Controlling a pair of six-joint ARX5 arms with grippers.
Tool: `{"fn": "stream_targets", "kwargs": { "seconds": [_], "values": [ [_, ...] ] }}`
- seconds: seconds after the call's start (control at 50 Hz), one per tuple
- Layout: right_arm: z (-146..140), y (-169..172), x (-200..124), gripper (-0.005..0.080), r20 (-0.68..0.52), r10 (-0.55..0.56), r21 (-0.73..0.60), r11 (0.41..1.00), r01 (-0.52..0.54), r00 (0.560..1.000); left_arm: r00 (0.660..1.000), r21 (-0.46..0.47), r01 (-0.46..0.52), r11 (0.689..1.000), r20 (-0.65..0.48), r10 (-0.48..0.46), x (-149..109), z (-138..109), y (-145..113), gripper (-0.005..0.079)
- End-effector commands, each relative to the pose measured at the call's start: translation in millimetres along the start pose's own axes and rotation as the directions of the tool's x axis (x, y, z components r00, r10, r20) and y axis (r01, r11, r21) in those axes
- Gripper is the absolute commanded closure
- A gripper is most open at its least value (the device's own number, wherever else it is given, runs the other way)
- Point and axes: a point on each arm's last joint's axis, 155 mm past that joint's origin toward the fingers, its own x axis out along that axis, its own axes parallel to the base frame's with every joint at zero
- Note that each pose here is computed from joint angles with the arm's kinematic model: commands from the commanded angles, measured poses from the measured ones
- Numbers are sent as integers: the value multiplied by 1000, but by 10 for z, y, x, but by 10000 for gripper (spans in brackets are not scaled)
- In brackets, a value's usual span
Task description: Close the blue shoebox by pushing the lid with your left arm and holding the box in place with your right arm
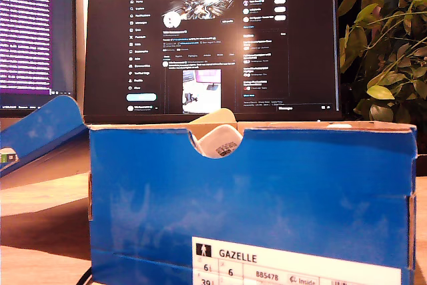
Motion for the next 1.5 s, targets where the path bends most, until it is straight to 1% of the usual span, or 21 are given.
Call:
{"fn": "stream_targets", "kwargs": {
  "seconds": [0.0, 0.18, 0.38, 0.54, 0.72, 0.76, 0.8, 0.88, 0.94, 0.96, 1.0, 1.04, 1.08, 1.1, 1.22, 1.32, 1.36, 1.38, 1.42, 1.44, 1.48],
  "values": [
    [-20, -9, 44, 763, -28, 9, 21, 1000, -8, 1000, 1000, 125, -16, 992, -23, 19, 82, 10, 99, 761],
    [-194, -18, 190, 763, -129, 47, 75, 996, -38, 990, 989, 99, -44, 994, -134, 57, 368, -74, 431, 761],
    [-366, 98, 285, 763, -214, 105, 88, 992, -88, 971, 964, 13, -36, 999, -262, 38, 651, -284, 714, 761],
    [-531, 252, 356, 763, -286, 147, 66, 989, -133, 947, 948, -17, -32, 999, -318, 24, 809, -379, 840, 761],
    [-654, 434, 450, 763, -337, 190, 52, 982, -183, 922, 917, -125, 97, 987, -375, -137, 881, -501, 625, 761],
    [-643, 459, 481, 763, -333, 194, 54, 981, -187, 923, 901, -164, 146, 976, -386, -199, 866, -528, 514, 761],
    [-663, 488, 504, 763, -342, 201, 51, 979, -195, 918, 894, -178, 150, 973, -397, -210, 862, -552, 494, 761],
    [-687, 521, 539, 763, -351, 209, 43, 977, -207, 913, 870, -219, 245, 944, -379, -314, 821, -516, 298, 761],
    [-716, 533, 561, 763, -363, 211, 42, 977, -211, 908, 866, -222, 273, 936, -367, -340, 812, -461, 243, 761],
    [-717, 535, 569, 763, -363, 212, 41, 976, -212, 907, 852, -245, 312, 918, -355, -385, 788, -427, 158, 761],
    [-733, 539, 581, 763, -369, 213, 41, 976, -213, 905, 849, -249, 327, 912, -347, -399, 786, -379, 126, 761],
    [-742, 537, 588, 763, -372, 212, 41, 976, -212, 904, 831, -276, 367, 888, -331, -446, 757, -316, 34, 761],
    [-747, 533, 593, 763, -375, 211, 42, 977, -211, 903, 832, -269, 376, 887, -323, -451, 761, -258, 18, 761],
    [-746, 533, 595, 763, -375, 211, 42, 977, -211, 903, 819, -284, 402, 870, -313, -481, 739, -218, -41, 761],
    [-738, 536, 599, 763, -371, 212, 40, 976, -213, 904, 806, -280, 440, 853, -296, -513, 715, -32, -137, 761],
    [-735, 530, 602, 763, -370, 209, 39, 977, -210, 905, 769, -295, 497, 816, -286, -572, 649, 111, -298, 761],
    [-735, 529, 602, 763, -370, 209, 38, 977, -210, 905, 765, -295, 502, 813, -286, -577, 640, 161, -329, 761],
    [-735, 528, 602, 763, -370, 208, 38, 977, -209, 905, 746, -304, 528, 793, -280, -604, 605, 193, -392, 761],
    [-735, 528, 602, 763, -370, 208, 37, 977, -209, 905, 738, -306, 537, 786, -281, -614, 591, 232, -439, 761],
    [-735, 528, 602, 763, -370, 208, 37, 977, -210, 905, 720, -313, 558, 768, -278, -636, 559, 256, -497, 761],
    [-734, 528, 602, 763, -370, 208, 37, 977, -209, 906, 706, -314, 573, 757, -280, -651, 534, 288, -566, 761]
  ]
}}
